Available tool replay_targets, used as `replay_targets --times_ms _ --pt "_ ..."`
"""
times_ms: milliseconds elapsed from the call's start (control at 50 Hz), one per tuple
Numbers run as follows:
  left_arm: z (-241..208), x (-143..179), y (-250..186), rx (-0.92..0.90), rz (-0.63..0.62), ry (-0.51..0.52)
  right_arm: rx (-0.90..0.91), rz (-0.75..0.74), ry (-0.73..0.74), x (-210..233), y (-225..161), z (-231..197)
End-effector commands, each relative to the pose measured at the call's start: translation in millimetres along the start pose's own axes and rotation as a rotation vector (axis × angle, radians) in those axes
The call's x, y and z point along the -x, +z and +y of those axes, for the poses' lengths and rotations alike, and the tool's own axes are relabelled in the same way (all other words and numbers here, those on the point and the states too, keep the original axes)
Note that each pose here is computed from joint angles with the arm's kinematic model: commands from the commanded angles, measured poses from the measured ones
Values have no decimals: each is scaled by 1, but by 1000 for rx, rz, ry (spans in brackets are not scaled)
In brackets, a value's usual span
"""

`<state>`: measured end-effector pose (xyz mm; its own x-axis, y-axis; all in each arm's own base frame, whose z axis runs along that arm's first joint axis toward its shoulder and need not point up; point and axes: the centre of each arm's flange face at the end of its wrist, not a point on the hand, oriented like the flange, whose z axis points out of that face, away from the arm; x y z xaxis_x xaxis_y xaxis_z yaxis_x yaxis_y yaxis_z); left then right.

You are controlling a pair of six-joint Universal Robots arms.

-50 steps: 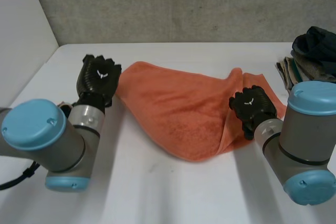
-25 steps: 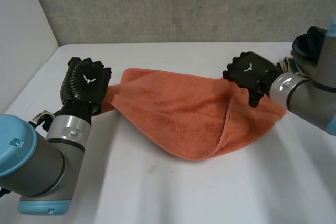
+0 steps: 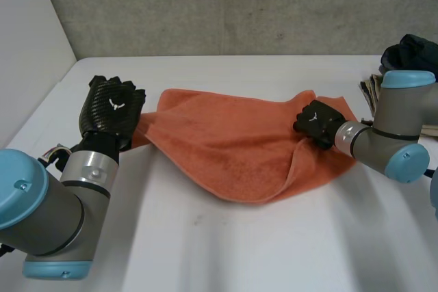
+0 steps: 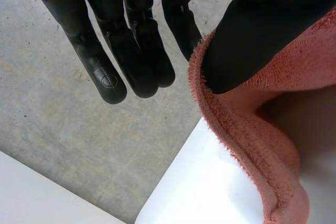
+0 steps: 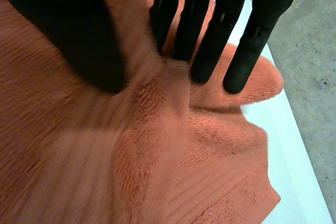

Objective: Fold the laundry.

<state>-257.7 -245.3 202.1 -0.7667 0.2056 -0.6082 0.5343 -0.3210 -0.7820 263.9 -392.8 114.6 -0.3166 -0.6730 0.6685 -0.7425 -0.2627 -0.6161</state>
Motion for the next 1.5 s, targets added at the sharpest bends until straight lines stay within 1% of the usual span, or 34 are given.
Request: replay_targets --times_ms 20,40,100,180,200,300,320,340,380,420,460,520,620,700,780,800,840,880,920,940,980,1000,1020,1060,1080,1100,1140,1160,1220,1280,1320,1400,1480,1500 --pt "-5 6 1 -7 -17 2 -27 130 -47 -34 -10 -21" --pt "-8 8 1 -15 -24 3 -32 190 -40 -49 -23 -34" --pt "-21 28 2 -51 -82 5 -34 271 1 -69 -48 -45" --pt "-35 56 0 -85 -159 4 -51 401 37 -105 -99 -66" --pt "-42 67 -3 -98 -184 4 -44 427 45 -111 -120 -73" --pt "-73 95 -21 -151 -239 5 61 431 65 -116 -170 -73" --pt "-78 100 -24 -162 -248 5 80 447 68 -121 -180 -73" --pt "-83 105 -27 -170 -256 6 110 495 65 -131 -206 -79" --pt "-97 118 -35 -188 -274 10 118 521 67 -133 -226 -87" --pt "-104 121 -40 -189 -253 12 135 524 74 -129 -248 -97" --pt "-109 121 -44 -172 -193 20 154 495 91 -121 -255 -100" --pt "-109 115 -49 -134 -91 23 186 419 133 -108 -256 -97" --pt "-92 100 -51 -40 28 22 216 366 163 -98 -251 -88" --pt "-56 74 -37 90 120 25 263 299 193 -89 -233 -70" --pt "-19 53 -15 196 182 26 297 201 240 -77 -198 -48" --pt "-2 51 1 221 173 37 287 195 233 -77 -181 -43" --pt "7 52 17 213 151 57 275 216 219 -79 -169 -41" --pt "10 57 44 162 97 109 244 299 192 -88 -147 -42" --pt "3 65 63 102 44 154 218 392 175 -101 -135 -45" --pt "-11 77 82 31 -32 192 176 503 153 -119 -124 -53" --pt "-31 93 99 -46 -122 212 111 621 127 -137 -118 -65" --pt "-42 103 106 -85 -172 214 70 684 116 -148 -116 -73" --pt "-67 118 117 -172 -261 198 -18 807 90 -168 -116 -90" --pt "-93 133 125 -266 -348 181 -118 913 66 -184 -118 -107" --pt "-104 143 129 -306 -397 169 -209 999 48 -195 -122 -122" --pt "-123 161 131 -373 -476 138 -252 1039 40 -200 -124 -129" --pt "-131 167 131 -405 -507 116 -338 1108 31 -207 -131 -144" --pt "-143 178 129 -460 -560 64 -399 1154 23 -211 -139 -156" --pt "-144 182 128 -469 -569 45 -447 1172 27 -209 -144 -168" --pt "-133 172 128 -433 -536 34 -450 1141 49 -202 -139 -166" --pt "-114 159 127 -380 -495 37 -445 1119 64 -197 -136 -162" --pt "-78 134 119 -284 -419 36 -407 1036 98 -179 -121 -142" --pt "-42 111 112 -211 -369 36 -338 915 115 -151 -100 -115" --pt "-31 102 108 -197 -355 37 -296 860 132 -136 -87 -101"
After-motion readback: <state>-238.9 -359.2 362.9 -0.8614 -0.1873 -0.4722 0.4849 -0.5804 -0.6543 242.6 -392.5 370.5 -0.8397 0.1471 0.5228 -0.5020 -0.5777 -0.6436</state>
